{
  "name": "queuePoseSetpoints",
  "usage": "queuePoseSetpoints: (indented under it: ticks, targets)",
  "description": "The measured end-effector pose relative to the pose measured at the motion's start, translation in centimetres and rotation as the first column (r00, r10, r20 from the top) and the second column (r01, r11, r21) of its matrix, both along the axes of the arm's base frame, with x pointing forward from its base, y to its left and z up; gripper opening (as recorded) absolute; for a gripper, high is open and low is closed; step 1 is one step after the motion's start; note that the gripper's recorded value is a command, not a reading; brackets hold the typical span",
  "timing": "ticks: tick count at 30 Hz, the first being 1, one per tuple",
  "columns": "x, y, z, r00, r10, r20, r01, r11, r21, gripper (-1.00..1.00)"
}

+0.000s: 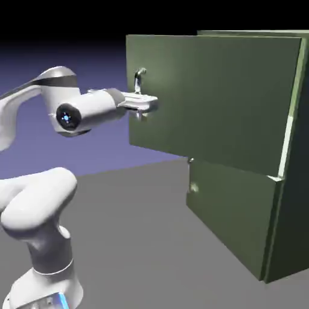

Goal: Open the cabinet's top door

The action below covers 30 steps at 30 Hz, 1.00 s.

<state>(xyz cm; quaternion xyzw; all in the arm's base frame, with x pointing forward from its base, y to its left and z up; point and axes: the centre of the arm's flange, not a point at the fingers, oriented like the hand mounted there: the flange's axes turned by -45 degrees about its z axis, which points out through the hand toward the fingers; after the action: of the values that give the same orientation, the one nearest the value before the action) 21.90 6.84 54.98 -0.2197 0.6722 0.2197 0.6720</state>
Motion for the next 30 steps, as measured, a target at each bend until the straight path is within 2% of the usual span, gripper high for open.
queuePoseSetpoints:
  ticks: [16,30]
  targets:
    - [-4.0,-7.0,0.0,0.984,0.179,0.0,-0.179,0.984,0.0,-1.0]
    - [-7.3,-17.6,0.0,0.911,0.414,0.0,-0.414,0.911,0.0,-1.0]
